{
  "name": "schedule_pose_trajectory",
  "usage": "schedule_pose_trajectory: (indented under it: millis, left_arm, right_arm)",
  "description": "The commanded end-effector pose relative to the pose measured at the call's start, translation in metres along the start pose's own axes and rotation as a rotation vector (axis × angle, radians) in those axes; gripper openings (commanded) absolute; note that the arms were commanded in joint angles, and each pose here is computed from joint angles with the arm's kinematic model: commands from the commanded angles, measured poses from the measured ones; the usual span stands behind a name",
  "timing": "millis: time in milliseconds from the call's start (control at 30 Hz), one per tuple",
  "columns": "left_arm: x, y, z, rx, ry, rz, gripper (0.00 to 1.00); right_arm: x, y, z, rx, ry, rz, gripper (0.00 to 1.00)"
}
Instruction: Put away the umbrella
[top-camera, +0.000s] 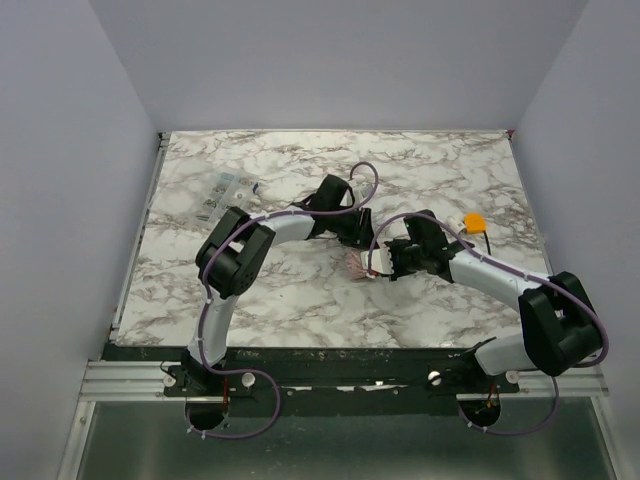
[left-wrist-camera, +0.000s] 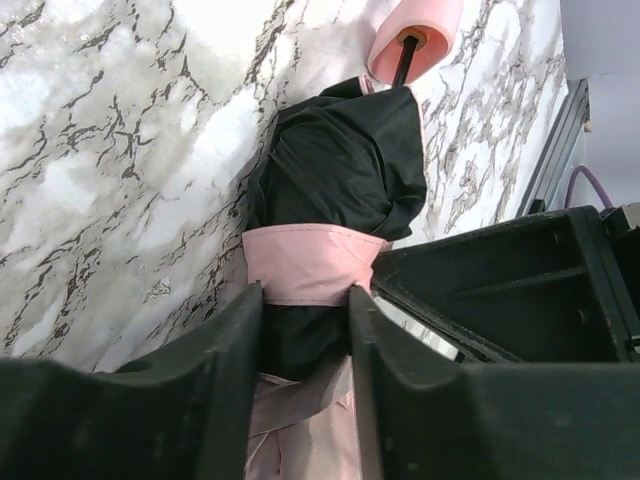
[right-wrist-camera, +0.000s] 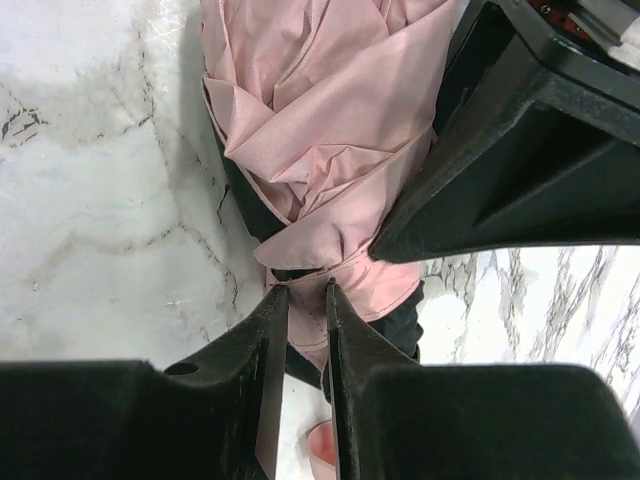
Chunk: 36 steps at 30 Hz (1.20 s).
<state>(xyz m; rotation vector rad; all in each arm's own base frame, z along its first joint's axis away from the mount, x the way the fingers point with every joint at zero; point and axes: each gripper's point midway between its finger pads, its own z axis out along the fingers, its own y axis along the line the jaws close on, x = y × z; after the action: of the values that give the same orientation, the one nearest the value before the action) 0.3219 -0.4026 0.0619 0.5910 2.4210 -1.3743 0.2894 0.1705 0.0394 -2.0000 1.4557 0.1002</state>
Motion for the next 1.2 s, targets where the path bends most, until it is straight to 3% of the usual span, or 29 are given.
schedule_pose_trajectory:
  millis: [0, 133, 333, 567, 767, 1167]
  left_arm:
    - [0.019, 0.025, 0.009, -0.135, 0.042, -0.033, 0.3]
    - [0.024, 0.024, 0.014, -0.145, 0.061, -0.026, 0.27]
    - [0.031, 0.014, 0.022, -0.111, 0.099, -0.014, 0.41]
    - [0.055, 0.026, 0.028, -0.178, 0.16, -0.002, 0.42]
    - [0.076, 0.048, 0.029, -0.271, 0.215, 0.007, 0.31]
    - [0.102, 0.08, 0.024, -0.389, 0.277, 0.017, 0.27]
  right_arm:
    - [0.058, 0.105, -0.007, -0.318, 0.232, 0.18, 0.23]
    - [0.057, 0.103, -0.007, -0.314, 0.228, 0.183, 0.24]
    - [0.058, 0.104, -0.005, -0.319, 0.23, 0.192, 0.25]
    - [0.058, 0.104, -0.003, -0.318, 0.229, 0.198, 0.26]
    - [0.055, 0.1, -0.002, -0.316, 0.22, 0.209, 0.3]
    - [0.024, 0.075, -0.022, -0.301, 0.093, 0.247, 0.41]
